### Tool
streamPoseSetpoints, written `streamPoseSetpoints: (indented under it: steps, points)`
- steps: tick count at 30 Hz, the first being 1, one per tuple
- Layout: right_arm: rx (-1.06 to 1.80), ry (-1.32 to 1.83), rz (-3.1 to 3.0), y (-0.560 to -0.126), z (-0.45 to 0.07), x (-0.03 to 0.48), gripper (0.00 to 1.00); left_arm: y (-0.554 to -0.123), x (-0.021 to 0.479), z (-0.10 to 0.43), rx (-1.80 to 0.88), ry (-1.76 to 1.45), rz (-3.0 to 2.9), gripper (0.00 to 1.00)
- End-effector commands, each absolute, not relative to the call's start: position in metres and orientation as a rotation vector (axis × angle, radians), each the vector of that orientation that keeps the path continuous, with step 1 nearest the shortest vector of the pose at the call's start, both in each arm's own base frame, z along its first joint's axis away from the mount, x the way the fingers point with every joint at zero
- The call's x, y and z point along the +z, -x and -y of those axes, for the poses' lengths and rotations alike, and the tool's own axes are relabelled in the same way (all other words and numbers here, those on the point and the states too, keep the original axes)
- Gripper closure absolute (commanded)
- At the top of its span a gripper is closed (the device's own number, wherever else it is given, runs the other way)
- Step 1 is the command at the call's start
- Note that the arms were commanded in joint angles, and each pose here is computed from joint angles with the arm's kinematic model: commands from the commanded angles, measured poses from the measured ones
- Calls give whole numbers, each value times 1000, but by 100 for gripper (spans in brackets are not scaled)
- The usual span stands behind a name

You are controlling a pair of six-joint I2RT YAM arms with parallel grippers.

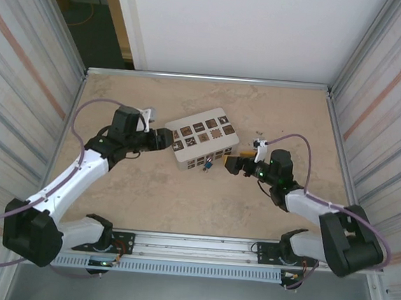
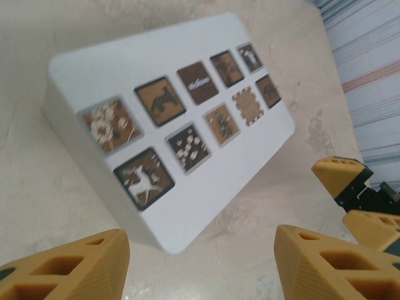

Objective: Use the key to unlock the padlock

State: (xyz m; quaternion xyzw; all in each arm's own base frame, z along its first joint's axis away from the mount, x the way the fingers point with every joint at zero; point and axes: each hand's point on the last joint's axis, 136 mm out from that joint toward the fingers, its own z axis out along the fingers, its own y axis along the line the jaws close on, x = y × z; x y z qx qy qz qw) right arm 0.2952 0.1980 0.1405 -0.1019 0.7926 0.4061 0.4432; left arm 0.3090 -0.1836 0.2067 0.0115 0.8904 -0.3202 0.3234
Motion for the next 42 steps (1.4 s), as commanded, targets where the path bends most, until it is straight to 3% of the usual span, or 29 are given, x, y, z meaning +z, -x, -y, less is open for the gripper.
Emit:
streamPoseSetpoints:
  steps: [1,11,21,29,42]
  points:
    - [934,216,-2016,-287,-182,135,1,-321,219,192,-835,-119,-2316,37]
    - [891,121,-2036,-269,-159,148,1,-359,215,247,-938,-311,-2348,39]
    - [880,15,-2095,-260,-148,146,1,-390,167,279,-1032,-357,-2442,41]
    - [904,15,-2138,-263,-152,148,1,-393,130,287,-1077,-354,-2526,41]
    - [1041,-9,-2137,-270,-169,144,1,-385,115,287,-1095,-356,-2569,41]
